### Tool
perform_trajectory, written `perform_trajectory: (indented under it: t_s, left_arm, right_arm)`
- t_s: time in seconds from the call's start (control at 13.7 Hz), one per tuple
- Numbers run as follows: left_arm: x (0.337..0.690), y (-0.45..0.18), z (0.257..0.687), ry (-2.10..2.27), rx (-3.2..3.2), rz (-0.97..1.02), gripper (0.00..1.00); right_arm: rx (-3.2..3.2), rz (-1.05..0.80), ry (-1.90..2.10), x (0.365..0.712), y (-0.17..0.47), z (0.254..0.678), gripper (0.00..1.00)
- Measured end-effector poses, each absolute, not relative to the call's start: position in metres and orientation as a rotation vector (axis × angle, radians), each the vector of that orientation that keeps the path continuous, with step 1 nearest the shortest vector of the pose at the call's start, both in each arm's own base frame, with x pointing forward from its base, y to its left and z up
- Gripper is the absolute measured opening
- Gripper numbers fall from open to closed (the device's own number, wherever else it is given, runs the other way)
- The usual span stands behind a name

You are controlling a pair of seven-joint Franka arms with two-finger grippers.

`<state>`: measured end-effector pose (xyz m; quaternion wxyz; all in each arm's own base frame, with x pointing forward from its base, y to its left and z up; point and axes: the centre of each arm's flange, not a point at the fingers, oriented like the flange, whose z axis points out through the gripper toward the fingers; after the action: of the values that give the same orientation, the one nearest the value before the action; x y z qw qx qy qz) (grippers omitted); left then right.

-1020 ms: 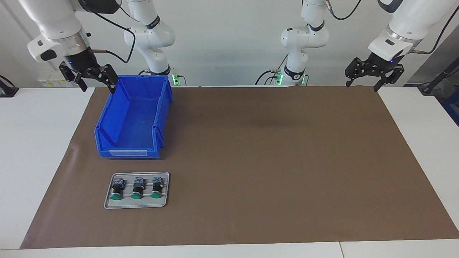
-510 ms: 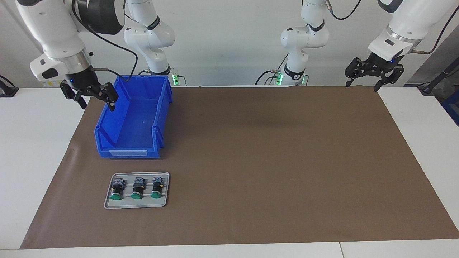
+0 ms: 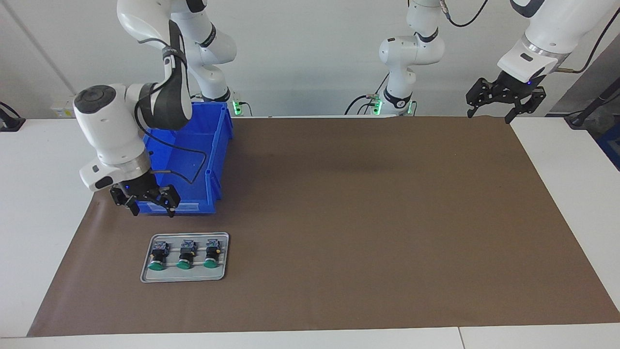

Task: Place and press button with both arms
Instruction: 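Reach the right gripper to the metal tray and grasp a button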

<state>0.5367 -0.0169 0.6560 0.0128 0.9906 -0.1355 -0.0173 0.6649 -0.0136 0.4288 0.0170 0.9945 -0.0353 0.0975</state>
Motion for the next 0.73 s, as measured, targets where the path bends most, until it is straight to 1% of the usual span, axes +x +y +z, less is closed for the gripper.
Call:
perform_trajectory:
  t_s: [0.22,0.73]
  left_arm:
    - [0.537,-0.017,0.656,-0.422,3.087,-0.054,1.0]
    - [0.537,-0.017,0.656,-0.422,3.087,-0.054,1.0]
  right_arm:
    - [3.086,0.311,-0.08,0.677,-0.002,0.388,1.0]
    - [3.133,0.308,-0.124,0.688,0.008,0.332,1.0]
